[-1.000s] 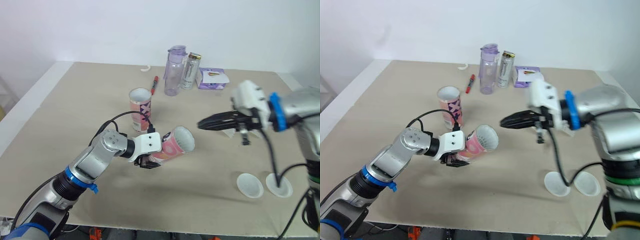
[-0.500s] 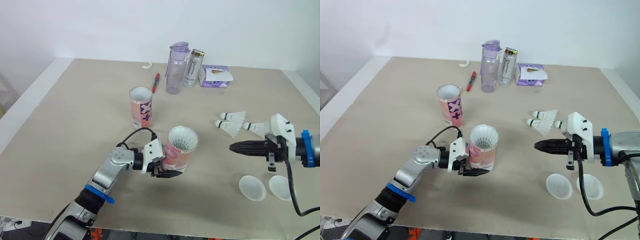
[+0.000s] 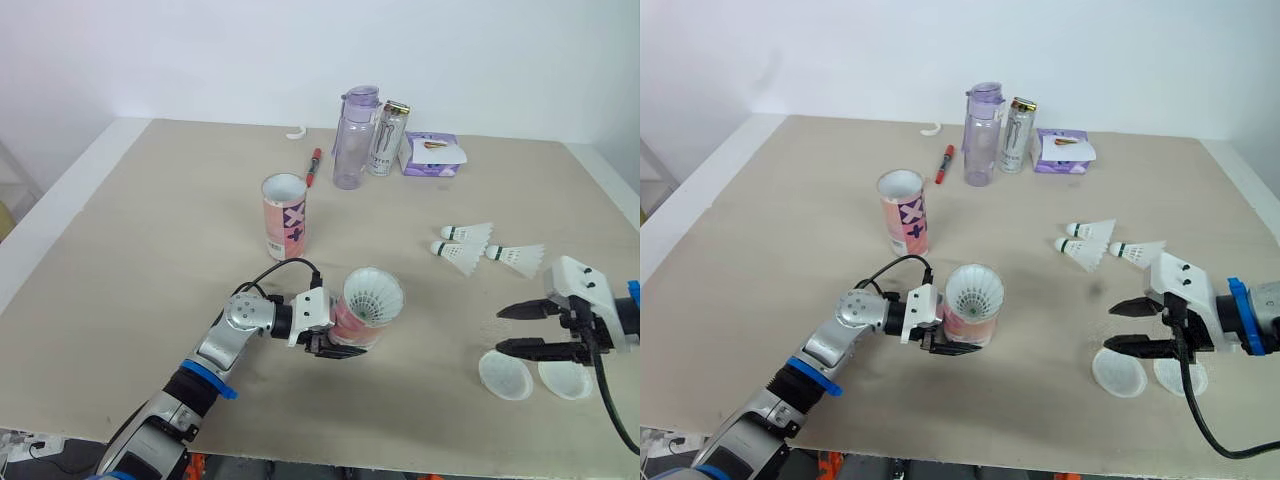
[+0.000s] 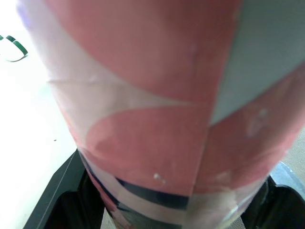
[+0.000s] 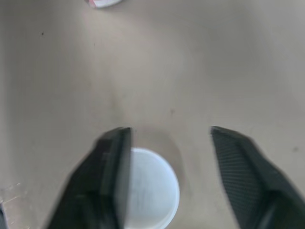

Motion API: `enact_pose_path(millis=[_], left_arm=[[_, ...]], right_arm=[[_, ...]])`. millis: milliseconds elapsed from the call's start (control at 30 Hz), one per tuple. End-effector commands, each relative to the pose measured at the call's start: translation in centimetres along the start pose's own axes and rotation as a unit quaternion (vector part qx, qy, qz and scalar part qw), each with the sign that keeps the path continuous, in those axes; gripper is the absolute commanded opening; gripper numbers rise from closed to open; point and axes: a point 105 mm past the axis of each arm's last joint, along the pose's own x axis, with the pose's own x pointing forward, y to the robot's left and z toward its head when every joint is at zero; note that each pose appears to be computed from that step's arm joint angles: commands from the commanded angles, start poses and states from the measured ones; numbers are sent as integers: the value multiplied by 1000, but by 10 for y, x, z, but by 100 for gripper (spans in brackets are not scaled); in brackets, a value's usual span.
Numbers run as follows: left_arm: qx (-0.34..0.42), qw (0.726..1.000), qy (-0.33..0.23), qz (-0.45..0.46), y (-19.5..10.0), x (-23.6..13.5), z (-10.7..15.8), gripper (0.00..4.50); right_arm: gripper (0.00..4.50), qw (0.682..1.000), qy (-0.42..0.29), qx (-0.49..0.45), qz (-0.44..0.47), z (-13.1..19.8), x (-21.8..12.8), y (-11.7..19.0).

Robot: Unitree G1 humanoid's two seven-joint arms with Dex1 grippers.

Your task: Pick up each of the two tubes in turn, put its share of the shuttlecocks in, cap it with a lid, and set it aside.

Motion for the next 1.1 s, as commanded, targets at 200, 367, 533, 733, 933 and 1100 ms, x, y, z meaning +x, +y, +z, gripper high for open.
enact_pose_path(millis=[200,367,533,733,933,1100], left_arm=[[-35,999,9,-27,-11,5,-7,301],[-28,999,13,-22,-10,4,-6,301],[-46,999,11,-24,-11,4,-7,301],[-63,998,14,-27,-13,5,-9,301],[-57,998,17,-27,-12,5,-9,301],[-56,998,19,-25,-12,5,-10,301]], right_arm=[[442,998,55,-11,-15,-16,13,-11],[442,995,93,-38,-23,-25,21,-16],[442,991,117,-61,-26,-29,20,-19],[442,988,133,-79,-24,-32,19,-20],[249,986,136,-91,-14,-35,23,-15],[91,985,139,-101,-8,-36,25,-13]])
